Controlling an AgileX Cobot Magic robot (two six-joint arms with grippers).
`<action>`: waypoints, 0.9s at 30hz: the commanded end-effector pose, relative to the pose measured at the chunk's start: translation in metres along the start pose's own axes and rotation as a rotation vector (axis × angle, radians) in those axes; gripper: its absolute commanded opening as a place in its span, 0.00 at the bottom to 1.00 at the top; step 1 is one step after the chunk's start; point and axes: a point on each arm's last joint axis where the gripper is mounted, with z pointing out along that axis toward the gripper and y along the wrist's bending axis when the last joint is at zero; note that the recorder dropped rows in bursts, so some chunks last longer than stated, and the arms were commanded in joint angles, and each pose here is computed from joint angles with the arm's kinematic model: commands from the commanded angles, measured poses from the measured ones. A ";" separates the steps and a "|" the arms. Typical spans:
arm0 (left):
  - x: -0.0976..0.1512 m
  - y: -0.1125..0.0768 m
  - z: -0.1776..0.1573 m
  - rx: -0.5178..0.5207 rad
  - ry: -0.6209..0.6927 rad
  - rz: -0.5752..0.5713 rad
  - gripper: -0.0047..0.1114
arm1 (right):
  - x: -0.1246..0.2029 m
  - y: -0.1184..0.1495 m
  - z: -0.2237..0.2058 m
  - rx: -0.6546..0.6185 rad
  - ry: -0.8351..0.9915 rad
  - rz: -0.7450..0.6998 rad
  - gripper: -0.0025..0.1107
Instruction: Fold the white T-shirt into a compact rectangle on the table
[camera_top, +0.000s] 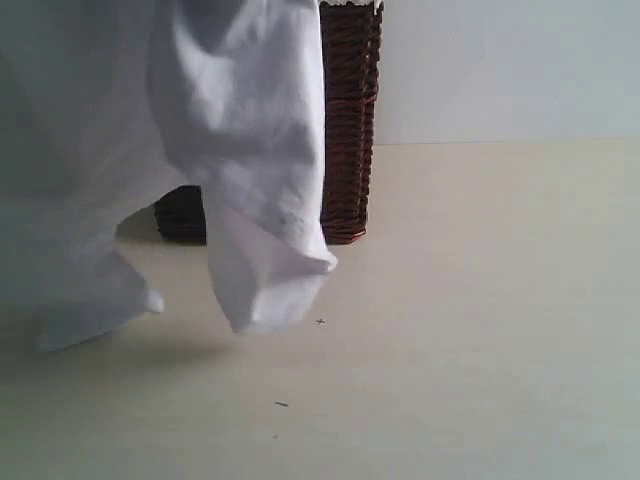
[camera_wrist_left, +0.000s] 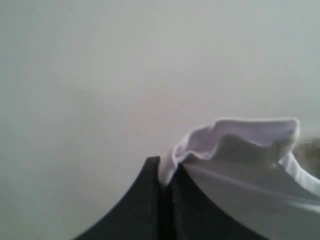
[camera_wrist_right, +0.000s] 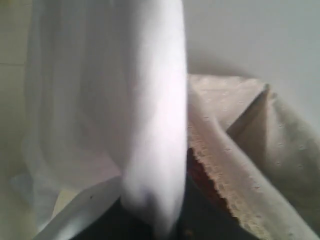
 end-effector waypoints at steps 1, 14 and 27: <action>-0.002 0.004 -0.061 -0.086 -0.078 0.079 0.04 | 0.004 0.017 -0.006 -0.212 0.043 -0.046 0.02; 0.148 -0.071 -0.152 0.285 0.454 -0.201 0.04 | 0.030 0.058 -0.015 -0.715 0.309 0.007 0.02; 0.171 -0.085 -0.175 0.378 0.415 -0.214 0.31 | 0.066 0.078 0.014 -0.710 0.546 0.023 0.31</action>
